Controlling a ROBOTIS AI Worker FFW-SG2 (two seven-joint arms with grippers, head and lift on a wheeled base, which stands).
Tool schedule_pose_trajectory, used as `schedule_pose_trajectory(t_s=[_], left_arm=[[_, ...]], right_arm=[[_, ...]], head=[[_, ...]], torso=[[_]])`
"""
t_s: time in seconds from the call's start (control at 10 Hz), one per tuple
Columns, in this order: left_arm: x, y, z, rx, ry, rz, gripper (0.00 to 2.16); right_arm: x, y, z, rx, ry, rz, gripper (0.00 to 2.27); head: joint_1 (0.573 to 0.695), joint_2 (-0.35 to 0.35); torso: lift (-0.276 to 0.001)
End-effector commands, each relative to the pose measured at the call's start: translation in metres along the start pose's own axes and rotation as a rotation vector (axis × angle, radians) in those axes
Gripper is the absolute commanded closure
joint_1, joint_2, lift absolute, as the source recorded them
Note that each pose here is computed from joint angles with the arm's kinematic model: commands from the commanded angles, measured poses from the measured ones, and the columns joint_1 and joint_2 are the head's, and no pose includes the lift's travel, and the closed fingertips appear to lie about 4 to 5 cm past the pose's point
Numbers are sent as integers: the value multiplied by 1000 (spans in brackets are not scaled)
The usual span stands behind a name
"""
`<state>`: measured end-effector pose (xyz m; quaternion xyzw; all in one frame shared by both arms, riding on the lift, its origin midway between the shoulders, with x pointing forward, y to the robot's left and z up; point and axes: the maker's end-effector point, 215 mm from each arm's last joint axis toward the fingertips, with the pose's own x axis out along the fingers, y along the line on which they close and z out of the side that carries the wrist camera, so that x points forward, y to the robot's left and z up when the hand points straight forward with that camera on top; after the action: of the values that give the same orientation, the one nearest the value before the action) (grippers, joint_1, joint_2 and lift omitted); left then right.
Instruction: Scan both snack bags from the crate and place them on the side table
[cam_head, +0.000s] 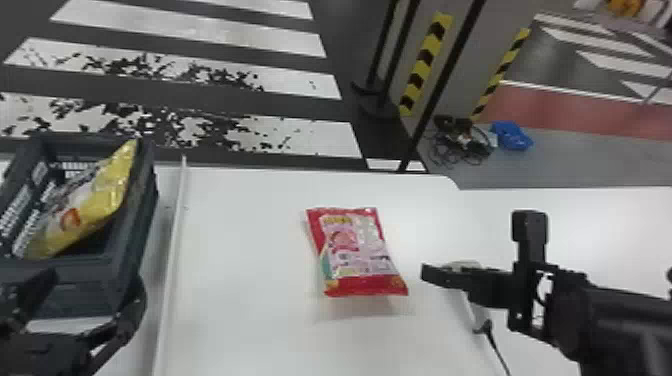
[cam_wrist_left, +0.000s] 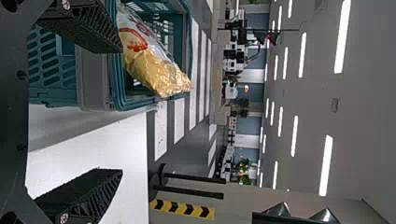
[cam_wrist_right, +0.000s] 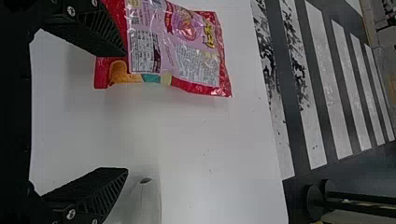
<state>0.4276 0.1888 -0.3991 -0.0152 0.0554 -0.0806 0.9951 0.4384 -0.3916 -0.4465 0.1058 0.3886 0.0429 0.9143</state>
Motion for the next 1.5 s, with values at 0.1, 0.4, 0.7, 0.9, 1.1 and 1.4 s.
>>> schedule_pose_trajectory(t_s=[0.1, 0.4, 0.7, 0.9, 1.1, 1.4], left_arm=[[0, 0, -2, 0, 3, 2, 80], [0, 0, -3, -1, 6, 2, 80], [0, 1, -3, 0, 6, 3, 80], [0, 2, -4, 0, 7, 3, 80], [0, 1, -6, -1, 10, 2, 80], [0, 3, -5, 1, 7, 5, 80]], right_arm=[[23, 26, -6, 20, 47, 67, 124], [56, 52, -23, 24, 115, 125, 124], [76, 56, -12, 20, 107, 140, 124], [83, 52, -17, 36, 128, 138, 127], [92, 52, -24, 46, 161, 153, 124], [95, 49, -28, 30, 187, 160, 2263]], head=[[695, -247], [695, -200], [695, -168], [695, -164], [695, -163], [695, -156]], torso=[[-95], [-95], [-95], [-95], [-95], [-95]])
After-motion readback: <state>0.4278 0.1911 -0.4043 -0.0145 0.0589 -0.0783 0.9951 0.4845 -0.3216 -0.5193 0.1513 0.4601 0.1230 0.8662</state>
